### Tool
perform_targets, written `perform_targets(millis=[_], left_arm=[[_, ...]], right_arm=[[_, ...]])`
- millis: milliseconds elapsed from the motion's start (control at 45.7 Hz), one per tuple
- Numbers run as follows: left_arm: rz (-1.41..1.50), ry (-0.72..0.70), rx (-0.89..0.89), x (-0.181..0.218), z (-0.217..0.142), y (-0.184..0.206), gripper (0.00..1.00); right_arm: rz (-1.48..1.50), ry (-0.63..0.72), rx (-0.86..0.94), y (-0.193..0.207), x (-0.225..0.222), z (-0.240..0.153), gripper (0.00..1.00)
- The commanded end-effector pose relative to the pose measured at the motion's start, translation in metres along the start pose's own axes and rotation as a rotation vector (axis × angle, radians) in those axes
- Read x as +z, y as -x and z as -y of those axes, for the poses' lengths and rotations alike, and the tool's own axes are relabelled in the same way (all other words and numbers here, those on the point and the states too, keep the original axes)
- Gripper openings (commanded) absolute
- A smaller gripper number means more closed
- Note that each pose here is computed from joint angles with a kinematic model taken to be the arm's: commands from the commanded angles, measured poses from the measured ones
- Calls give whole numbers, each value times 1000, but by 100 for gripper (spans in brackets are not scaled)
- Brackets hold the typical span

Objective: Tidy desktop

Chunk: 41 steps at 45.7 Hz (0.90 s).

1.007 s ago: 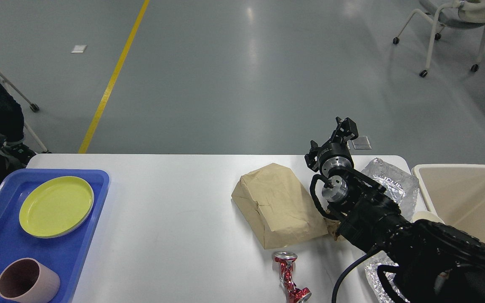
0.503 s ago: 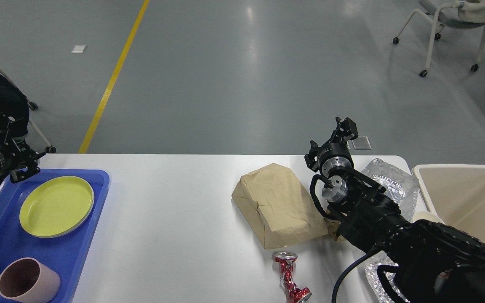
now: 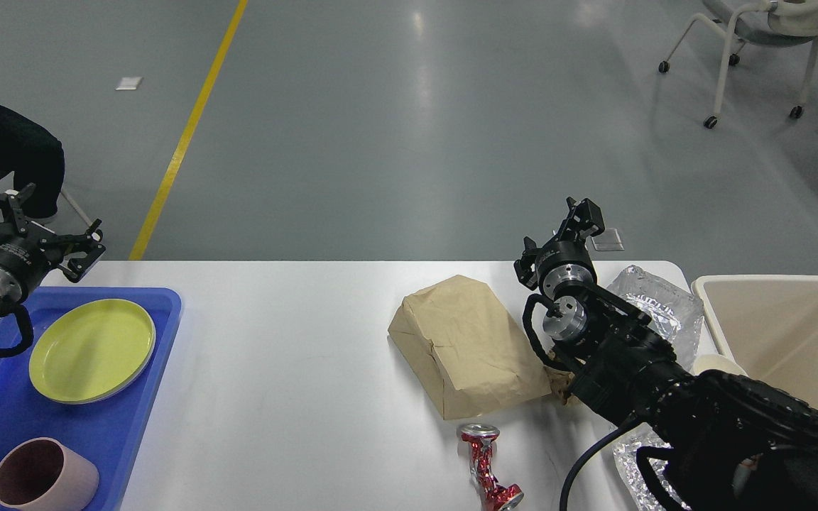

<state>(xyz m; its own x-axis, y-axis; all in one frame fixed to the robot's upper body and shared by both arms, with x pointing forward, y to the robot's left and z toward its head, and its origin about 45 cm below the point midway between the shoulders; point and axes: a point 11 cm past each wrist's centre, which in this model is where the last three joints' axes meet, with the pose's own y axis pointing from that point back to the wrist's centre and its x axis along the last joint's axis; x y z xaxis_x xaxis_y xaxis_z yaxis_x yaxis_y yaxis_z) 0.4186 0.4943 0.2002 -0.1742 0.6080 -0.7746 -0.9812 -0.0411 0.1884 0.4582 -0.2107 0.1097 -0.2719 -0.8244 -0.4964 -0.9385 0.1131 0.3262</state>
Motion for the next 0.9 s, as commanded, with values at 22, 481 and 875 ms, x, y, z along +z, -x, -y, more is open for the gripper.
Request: perform_targets(millis=[22,481,875], left_arm=[[-9,-9,-8,-8,-1,-3,96],[-12,-20,-10,-15,-1,-4,96],[-20,-49,-256,-48,-8,13,96]], right_arm=[[0,0,0,0,0,0,100],[0,0,0,0,0,0,100],[0,0,0,0,0,0,100]])
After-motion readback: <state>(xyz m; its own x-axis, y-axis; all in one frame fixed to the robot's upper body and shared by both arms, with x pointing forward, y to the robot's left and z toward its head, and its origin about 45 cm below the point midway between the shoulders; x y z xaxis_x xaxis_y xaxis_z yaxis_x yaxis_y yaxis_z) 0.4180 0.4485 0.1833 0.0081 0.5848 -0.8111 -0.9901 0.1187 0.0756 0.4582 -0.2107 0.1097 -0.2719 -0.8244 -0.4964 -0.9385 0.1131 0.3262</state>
